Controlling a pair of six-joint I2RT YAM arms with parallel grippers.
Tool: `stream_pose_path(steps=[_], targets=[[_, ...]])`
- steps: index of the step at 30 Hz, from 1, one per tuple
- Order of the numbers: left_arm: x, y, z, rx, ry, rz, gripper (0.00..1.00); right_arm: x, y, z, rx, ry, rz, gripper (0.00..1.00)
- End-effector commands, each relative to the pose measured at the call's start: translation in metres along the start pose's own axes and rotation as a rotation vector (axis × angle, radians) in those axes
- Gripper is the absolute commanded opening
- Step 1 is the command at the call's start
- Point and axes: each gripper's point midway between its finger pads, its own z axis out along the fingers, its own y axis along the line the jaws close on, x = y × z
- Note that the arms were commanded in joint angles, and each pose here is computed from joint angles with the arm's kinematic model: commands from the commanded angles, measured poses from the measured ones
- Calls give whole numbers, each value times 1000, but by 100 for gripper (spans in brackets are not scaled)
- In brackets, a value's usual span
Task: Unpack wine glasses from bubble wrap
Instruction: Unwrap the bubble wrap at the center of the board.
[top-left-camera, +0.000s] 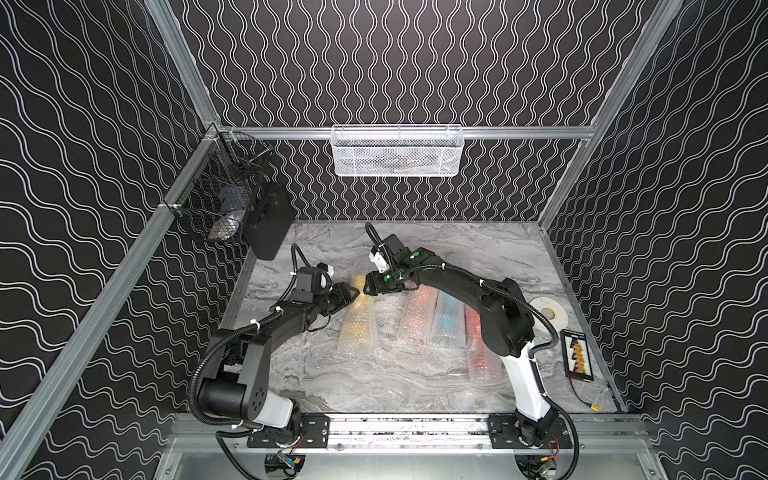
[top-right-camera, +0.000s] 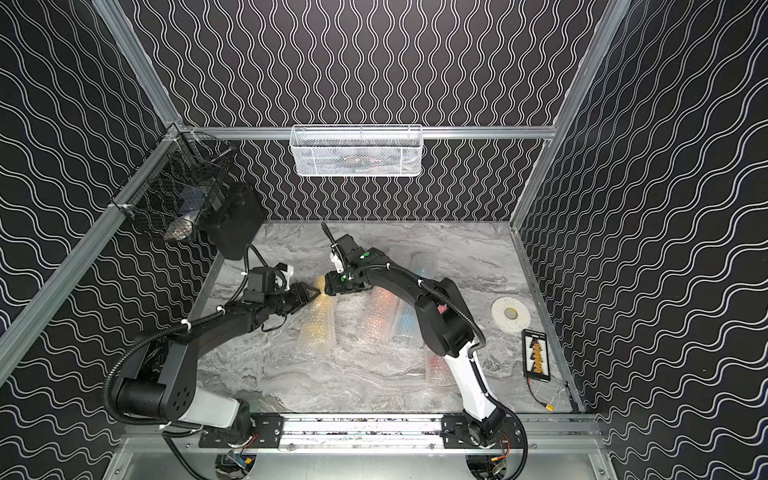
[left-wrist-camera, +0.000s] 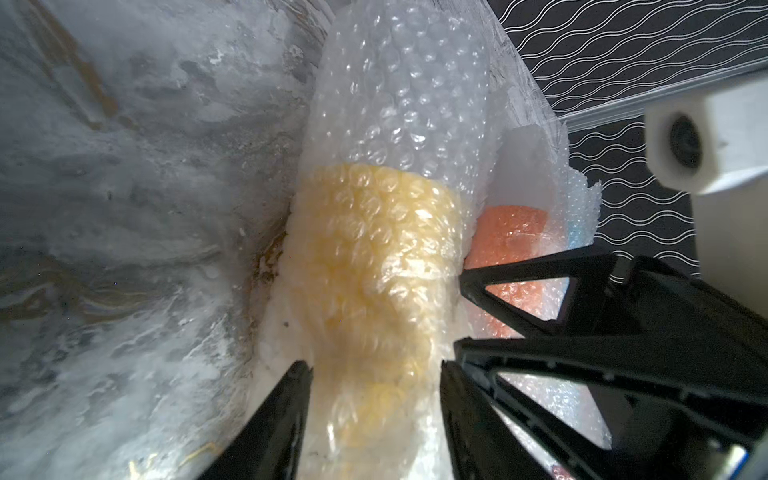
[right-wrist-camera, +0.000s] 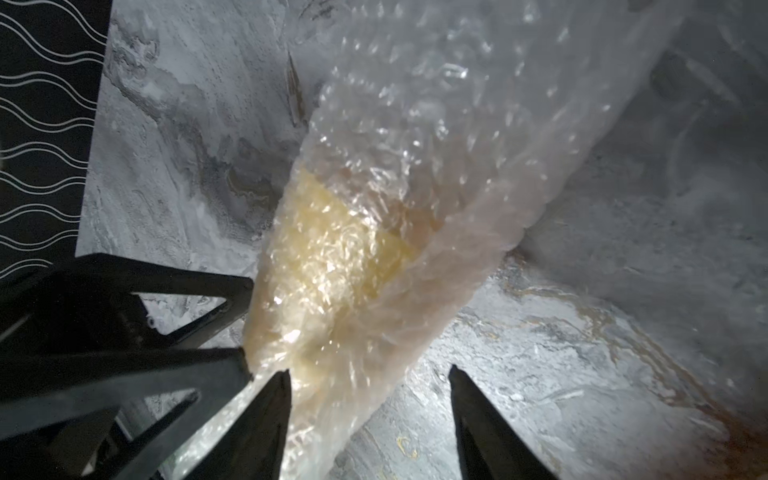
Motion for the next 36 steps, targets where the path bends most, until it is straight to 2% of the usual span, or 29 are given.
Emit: stream_pose_path(steps=[1,10,13,18,23,32,35,36], targets=[[-6,-7,-1,19,-15,12,54,4,-5,0,37,16,-2,52],[-5,-8,-2,21,-18,12,55,6,-8,-1,40,21,-6,33],[-5,-10,-4,23,-18,16,55,6,-5,-1,26,22,-4,23],[-4,-12,-3,5,0,41,63,5,1,-3,-6,15,-12,19],[1,-16,7,-8,34,62,63,4,4,-7,-21,10,-16,17],[9,-17,18,-48,67,102,46,4,8,-10,-40,3,-22,17],[10,-18,19,-53,74,115,38,5,5,-8,-32,11,-22,17],[11,-18,19,-57,75,120,31,5,5,-8,-31,11,-22,17]])
